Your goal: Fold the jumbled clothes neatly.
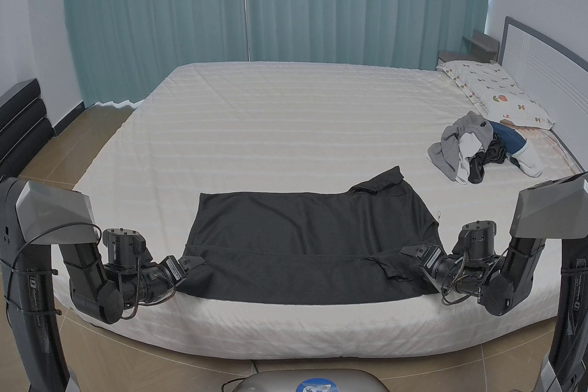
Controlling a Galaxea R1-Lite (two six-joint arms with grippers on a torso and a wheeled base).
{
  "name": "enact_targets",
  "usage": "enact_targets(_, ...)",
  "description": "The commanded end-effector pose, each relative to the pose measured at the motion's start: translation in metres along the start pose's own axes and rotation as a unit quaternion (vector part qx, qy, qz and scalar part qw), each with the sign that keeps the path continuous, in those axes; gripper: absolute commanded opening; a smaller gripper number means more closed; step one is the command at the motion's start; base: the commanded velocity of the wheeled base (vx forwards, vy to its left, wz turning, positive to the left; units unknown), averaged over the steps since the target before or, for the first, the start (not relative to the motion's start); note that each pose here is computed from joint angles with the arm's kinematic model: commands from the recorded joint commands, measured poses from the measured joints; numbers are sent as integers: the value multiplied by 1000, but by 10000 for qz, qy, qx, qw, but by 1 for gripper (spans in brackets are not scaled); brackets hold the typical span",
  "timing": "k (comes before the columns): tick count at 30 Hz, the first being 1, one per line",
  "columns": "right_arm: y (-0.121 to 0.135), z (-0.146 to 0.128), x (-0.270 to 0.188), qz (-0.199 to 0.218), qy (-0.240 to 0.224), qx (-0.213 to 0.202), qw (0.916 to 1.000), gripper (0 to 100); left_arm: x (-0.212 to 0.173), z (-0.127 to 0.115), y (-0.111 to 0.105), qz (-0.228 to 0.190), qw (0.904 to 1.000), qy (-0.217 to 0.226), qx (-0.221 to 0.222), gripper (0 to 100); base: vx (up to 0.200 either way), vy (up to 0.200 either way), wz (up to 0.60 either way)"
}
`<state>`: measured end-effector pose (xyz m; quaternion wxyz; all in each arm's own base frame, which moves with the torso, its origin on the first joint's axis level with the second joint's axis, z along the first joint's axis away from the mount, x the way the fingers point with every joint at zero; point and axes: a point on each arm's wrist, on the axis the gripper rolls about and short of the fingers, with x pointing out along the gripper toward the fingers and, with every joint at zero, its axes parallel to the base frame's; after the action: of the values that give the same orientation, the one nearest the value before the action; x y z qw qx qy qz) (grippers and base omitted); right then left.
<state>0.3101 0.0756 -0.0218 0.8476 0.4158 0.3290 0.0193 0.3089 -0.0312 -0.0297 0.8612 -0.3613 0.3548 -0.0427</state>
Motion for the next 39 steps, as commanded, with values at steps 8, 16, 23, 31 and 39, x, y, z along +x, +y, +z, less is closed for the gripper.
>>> enact_targets(8, -1, -11, 13, -237, -68, -84, 9997, 100, 1, -1, 0, 10, 10000, 8, 7, 100, 0, 0, 0)
enact_targets(16, 0, -13, 20, -320, -130, -98, 9994, 100, 1, -1, 1, 15, 10000, 13, 21, 100, 0, 0, 0)
enact_targets(23, 13, -5, 5, -205, -249, -61, 9995, 100, 1, -1, 1, 15, 10000, 13, 28, 100, 0, 0, 0)
enact_targets(31, 11, -12, 6, -468, -15, 101, 9989, 100, 1, -1, 1, 20, 10000, 19, 34, 100, 0, 0, 0)
enact_targets(39, 8, -18, 12, -548, 89, 70, 9984, 100, 1, -1, 1, 22, 10000, 18, 38, 100, 0, 0, 0)
